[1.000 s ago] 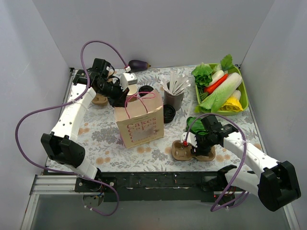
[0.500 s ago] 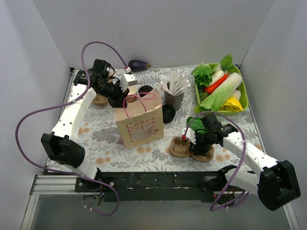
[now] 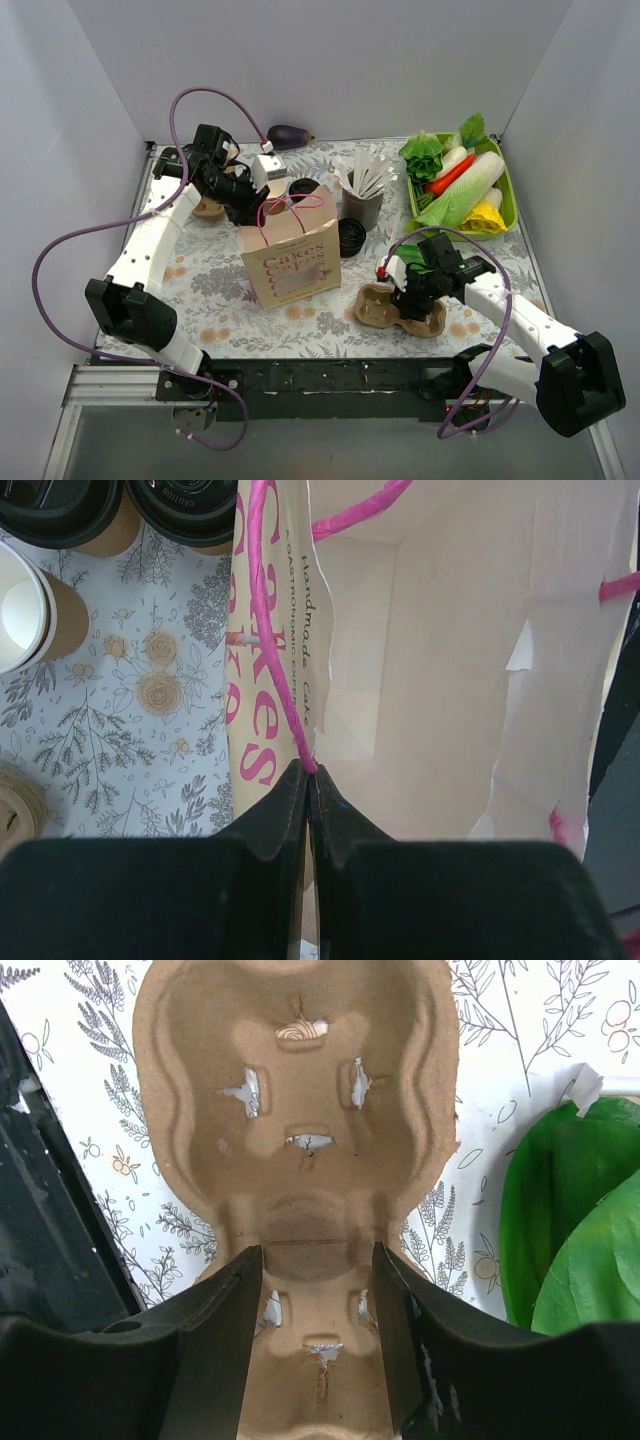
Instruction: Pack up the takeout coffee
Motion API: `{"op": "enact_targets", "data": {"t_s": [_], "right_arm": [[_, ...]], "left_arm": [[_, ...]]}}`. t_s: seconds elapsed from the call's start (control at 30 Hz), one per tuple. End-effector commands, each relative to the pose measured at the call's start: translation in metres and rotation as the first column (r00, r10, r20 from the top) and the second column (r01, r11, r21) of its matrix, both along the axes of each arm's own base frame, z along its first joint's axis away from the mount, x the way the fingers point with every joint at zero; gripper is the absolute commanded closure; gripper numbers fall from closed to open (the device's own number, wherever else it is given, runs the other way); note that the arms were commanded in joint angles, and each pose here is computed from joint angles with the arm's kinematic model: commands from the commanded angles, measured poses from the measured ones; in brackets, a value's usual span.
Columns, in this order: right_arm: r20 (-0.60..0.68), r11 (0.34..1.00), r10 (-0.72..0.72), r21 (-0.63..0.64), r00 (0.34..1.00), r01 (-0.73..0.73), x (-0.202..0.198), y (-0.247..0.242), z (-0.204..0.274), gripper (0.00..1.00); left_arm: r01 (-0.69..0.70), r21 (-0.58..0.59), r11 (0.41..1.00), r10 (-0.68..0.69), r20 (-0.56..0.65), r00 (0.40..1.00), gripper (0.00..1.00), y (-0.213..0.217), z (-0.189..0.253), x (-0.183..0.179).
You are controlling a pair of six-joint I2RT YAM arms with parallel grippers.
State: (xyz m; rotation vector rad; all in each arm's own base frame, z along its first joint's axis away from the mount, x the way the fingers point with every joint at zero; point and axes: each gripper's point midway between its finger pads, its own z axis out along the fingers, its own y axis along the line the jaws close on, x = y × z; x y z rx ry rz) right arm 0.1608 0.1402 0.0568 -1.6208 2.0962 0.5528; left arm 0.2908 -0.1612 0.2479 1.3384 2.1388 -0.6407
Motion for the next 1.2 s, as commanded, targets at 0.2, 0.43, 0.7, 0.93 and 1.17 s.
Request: {"op": "enact_targets", "data": {"t_s": [0.2,0.43,0.7,0.93,1.17], "right_arm": [[0.010,0.999,-0.031,0.022,0.999,0.031,0.008,0.006,0.008,0.42],[0.018,1.000,-0.029,0.000,0.999,0.029,0.005,0.000,-0.001,0.43],[0.039,0.999,-0.039,-0.004,0.998,0.039,0.008,-0.002,-0.007,0.44],[0.031,1.000,-0.006,0.009,0.999,0.006,0.005,0.001,0.005,0.55],[0.027,0.985,0.150,0.079,0.988,-0.151,-0.014,0.011,0.072,0.80]], "left_arm": [[-0.002,0.031,1.000,0.003,-0.034,0.999,1.00,0.006,-0.003,-0.014],[-0.008,0.029,1.000,0.009,-0.038,0.999,1.00,0.006,-0.003,-0.014],[-0.009,0.030,1.000,0.011,-0.049,0.999,1.00,0.005,-0.006,-0.014],[-0.010,0.031,0.999,0.012,-0.044,0.999,1.00,0.006,-0.004,-0.015],[0.022,-0.012,1.000,-0.023,-0.031,0.999,1.00,-0.001,0.005,-0.016]]}}
